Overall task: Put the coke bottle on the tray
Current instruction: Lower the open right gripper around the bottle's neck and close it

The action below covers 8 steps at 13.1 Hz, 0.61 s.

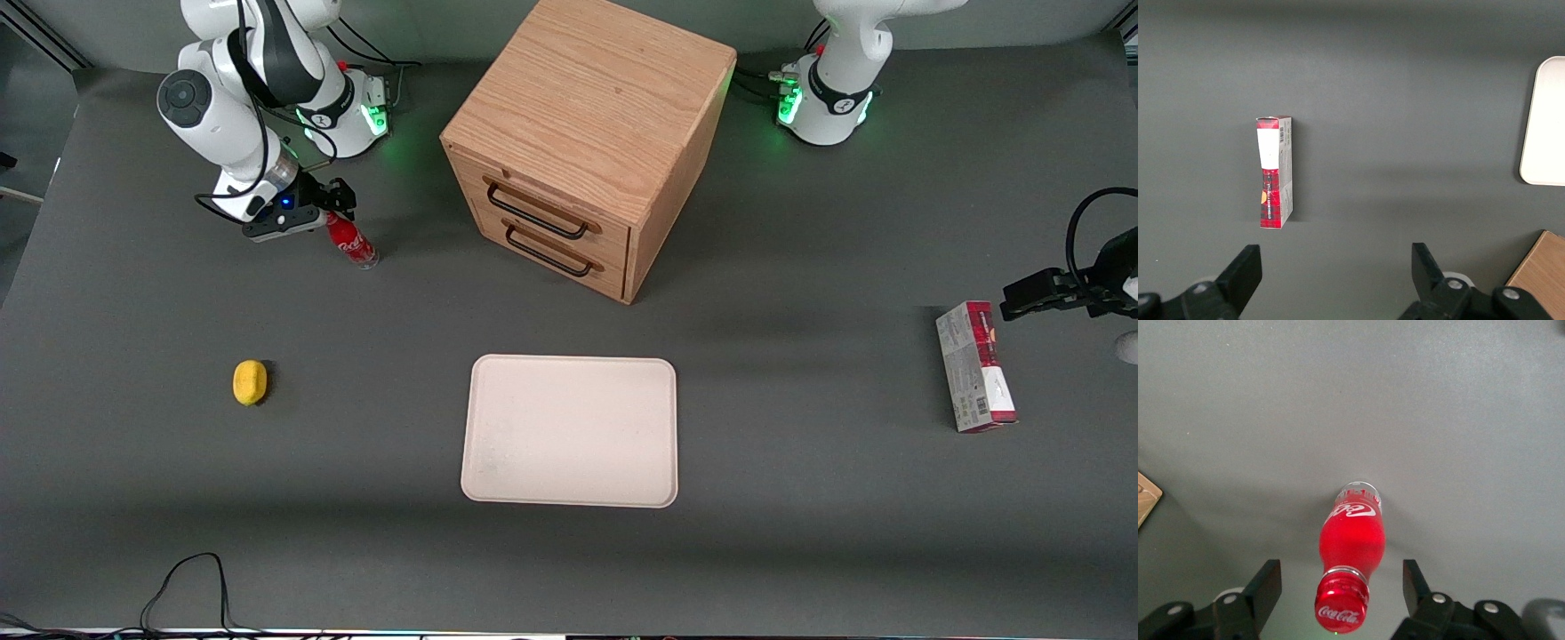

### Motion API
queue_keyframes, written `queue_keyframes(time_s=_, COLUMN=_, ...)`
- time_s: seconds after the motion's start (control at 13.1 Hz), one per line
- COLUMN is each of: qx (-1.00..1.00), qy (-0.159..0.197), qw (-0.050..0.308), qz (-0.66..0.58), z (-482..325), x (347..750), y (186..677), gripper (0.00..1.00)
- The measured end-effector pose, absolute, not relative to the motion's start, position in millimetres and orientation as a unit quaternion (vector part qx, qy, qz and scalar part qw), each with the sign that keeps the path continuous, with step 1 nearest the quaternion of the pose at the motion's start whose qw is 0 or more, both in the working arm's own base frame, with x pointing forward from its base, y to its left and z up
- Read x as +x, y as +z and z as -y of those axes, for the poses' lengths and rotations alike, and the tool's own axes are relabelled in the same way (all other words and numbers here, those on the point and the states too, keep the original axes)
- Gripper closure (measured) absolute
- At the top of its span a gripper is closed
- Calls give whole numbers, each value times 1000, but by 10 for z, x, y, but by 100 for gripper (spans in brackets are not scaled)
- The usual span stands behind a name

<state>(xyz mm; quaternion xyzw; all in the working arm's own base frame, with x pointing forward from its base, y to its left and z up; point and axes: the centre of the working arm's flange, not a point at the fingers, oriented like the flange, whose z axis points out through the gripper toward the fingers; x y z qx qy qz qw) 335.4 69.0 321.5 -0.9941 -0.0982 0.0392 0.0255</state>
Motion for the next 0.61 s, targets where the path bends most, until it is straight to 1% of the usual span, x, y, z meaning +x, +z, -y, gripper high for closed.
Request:
queue_keyframes(time_s=0.08, qx=-994, qy=40, qw=25, qz=99, z=-689, x=3348, y=3208, gripper=19)
queue_keyframes(time_s=0.15, qx=-994, qy=40, qw=26, qz=100, z=-689, x=3346, y=3205, gripper=22)
queue_keyframes(time_s=0.23, qx=-994, qy=40, qw=26, qz=102, z=-688, x=3346, y=3204, gripper=22)
queue_keyframes(time_s=0.31, qx=-993, qy=41, qw=26, qz=104, z=-688, x=3344, y=3202, gripper=31)
queue_keyframes(time_s=0.38, qx=-993, qy=41, qw=26, qz=105, z=-687, x=3341, y=3198, gripper=44)
queue_keyframes(time_s=0.54, qx=-993, qy=40, qw=25, qz=113, z=-681, x=3344, y=3202, gripper=67)
queue_keyframes(time_s=0.61, qx=-992, qy=40, qw=25, qz=115, z=-675, x=3345, y=3203, gripper=69)
